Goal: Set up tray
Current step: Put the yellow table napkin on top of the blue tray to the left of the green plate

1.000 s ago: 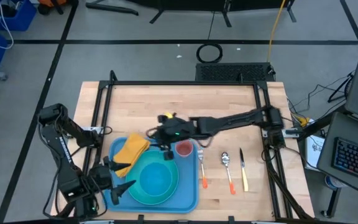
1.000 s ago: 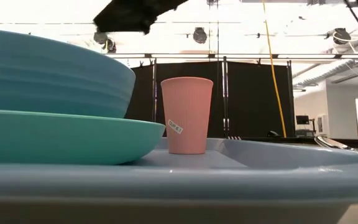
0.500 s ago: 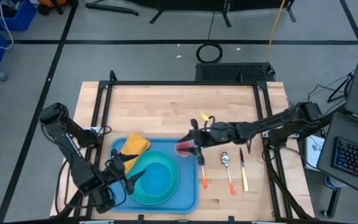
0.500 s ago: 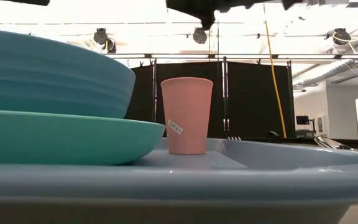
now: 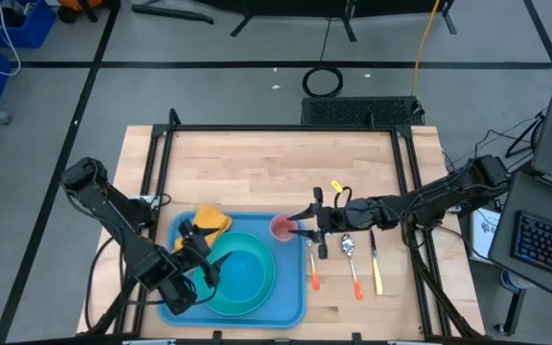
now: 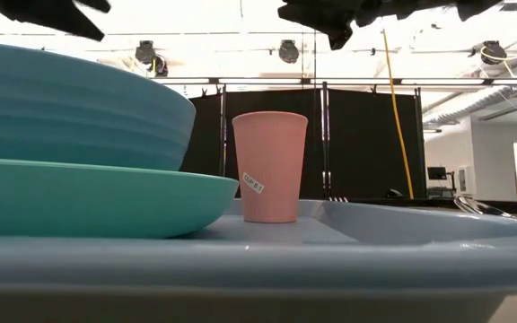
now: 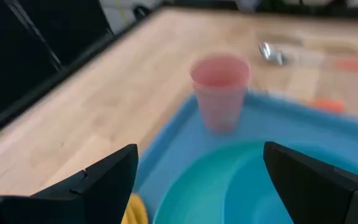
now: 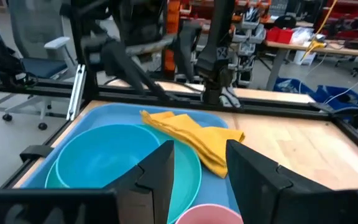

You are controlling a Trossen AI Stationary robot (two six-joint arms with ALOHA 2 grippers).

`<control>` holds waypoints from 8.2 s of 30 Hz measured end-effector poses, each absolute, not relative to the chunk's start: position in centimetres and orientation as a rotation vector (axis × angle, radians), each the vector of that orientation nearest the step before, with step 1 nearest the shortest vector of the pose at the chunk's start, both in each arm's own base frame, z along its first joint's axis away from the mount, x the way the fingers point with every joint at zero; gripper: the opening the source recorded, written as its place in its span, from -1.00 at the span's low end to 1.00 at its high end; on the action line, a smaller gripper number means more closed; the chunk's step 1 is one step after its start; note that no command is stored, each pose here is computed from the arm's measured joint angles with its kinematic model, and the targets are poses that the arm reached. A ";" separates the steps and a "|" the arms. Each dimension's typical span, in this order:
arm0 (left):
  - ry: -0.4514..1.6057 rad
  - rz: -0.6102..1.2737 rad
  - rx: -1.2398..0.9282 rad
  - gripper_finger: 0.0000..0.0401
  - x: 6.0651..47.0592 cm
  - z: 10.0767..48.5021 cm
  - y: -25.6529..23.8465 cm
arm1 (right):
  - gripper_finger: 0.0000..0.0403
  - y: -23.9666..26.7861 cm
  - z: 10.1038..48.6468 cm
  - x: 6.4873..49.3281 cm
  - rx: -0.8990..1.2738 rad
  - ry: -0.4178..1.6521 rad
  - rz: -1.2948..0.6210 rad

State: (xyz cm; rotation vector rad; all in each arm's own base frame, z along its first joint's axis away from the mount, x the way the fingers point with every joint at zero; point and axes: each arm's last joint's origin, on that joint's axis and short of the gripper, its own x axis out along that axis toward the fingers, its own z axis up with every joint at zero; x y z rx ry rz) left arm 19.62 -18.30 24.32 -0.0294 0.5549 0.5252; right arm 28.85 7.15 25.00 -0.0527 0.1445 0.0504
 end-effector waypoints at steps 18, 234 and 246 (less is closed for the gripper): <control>0.852 0.330 -0.103 0.75 18.5 20.7 -18.9 | -0.33 7.0 24.9 28.8 -0.023 0.165 0.044; 1.061 0.517 -0.066 0.26 14.5 15.3 -22.2 | -0.33 6.7 24.0 28.9 0.011 0.239 0.028; 1.087 0.498 -0.057 0.26 15.1 14.1 -21.4 | -0.33 6.7 24.0 28.9 0.011 0.240 0.028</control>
